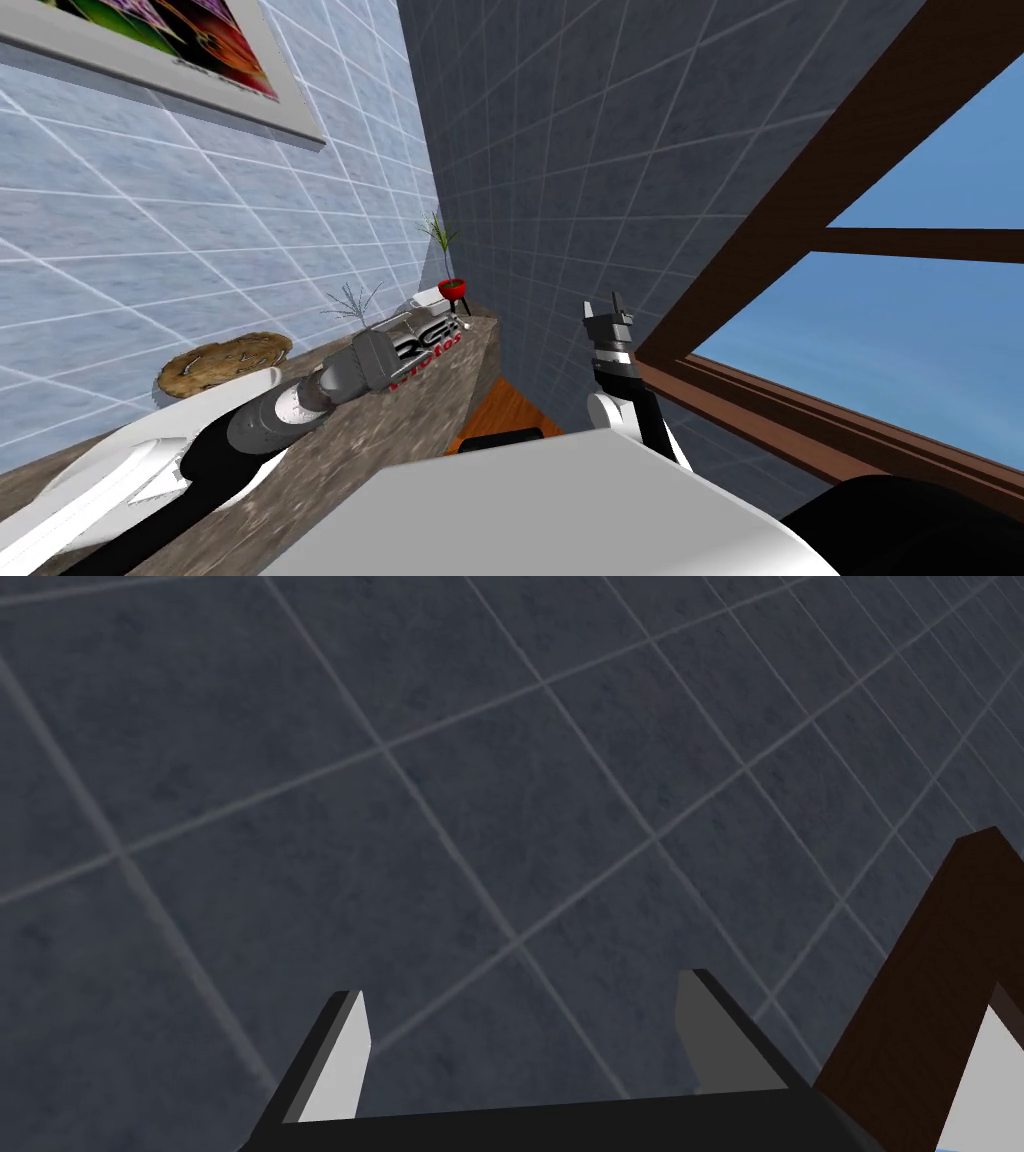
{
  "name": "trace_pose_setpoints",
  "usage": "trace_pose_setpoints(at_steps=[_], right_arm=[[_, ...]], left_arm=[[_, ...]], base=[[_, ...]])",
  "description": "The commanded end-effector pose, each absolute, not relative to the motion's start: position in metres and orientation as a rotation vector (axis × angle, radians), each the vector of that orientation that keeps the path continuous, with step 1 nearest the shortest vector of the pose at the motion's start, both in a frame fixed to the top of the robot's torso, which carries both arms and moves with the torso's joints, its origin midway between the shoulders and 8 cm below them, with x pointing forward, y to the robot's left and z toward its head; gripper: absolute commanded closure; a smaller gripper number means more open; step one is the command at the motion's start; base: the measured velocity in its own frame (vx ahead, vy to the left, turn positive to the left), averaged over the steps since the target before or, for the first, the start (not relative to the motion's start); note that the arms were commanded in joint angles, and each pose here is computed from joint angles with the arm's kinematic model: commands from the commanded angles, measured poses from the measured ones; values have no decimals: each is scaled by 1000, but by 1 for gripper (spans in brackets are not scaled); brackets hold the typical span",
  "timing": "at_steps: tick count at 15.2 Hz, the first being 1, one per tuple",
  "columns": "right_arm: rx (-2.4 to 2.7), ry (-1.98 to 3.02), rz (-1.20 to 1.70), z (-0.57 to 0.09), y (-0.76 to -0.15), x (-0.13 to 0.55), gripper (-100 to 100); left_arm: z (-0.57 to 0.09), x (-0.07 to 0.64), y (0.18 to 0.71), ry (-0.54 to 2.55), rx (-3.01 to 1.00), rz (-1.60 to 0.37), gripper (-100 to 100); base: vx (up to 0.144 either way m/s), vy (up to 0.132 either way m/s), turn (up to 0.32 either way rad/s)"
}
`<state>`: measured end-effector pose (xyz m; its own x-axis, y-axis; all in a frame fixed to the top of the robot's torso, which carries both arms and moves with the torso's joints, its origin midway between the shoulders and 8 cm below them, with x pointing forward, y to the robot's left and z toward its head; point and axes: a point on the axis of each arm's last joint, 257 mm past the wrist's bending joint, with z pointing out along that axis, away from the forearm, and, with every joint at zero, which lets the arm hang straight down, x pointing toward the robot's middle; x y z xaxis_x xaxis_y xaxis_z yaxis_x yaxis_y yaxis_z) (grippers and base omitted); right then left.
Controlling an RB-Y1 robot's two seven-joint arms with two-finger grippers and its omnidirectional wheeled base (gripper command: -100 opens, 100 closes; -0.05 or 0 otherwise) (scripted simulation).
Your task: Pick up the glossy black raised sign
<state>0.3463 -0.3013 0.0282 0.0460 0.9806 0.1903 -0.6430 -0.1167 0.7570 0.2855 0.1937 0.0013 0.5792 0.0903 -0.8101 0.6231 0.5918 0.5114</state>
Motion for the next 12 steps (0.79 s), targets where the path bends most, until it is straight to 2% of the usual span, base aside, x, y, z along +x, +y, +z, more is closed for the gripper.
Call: trace_pose_setpoints(at_steps=[1, 9, 12], right_arm=[[842, 529, 1495, 28, -301, 346, 0], [842, 529, 1495, 28, -301, 346, 0], [842, 529, 1495, 28, -301, 346, 0]], left_arm=[[-7, 283, 195, 900, 1035, -279, -100], [-36, 281, 199, 861, 1345, -103, -100], [-50, 279, 211, 789, 1560, 31, -100]], base=[[35, 33, -160], [33, 29, -131], [38, 33, -192]])
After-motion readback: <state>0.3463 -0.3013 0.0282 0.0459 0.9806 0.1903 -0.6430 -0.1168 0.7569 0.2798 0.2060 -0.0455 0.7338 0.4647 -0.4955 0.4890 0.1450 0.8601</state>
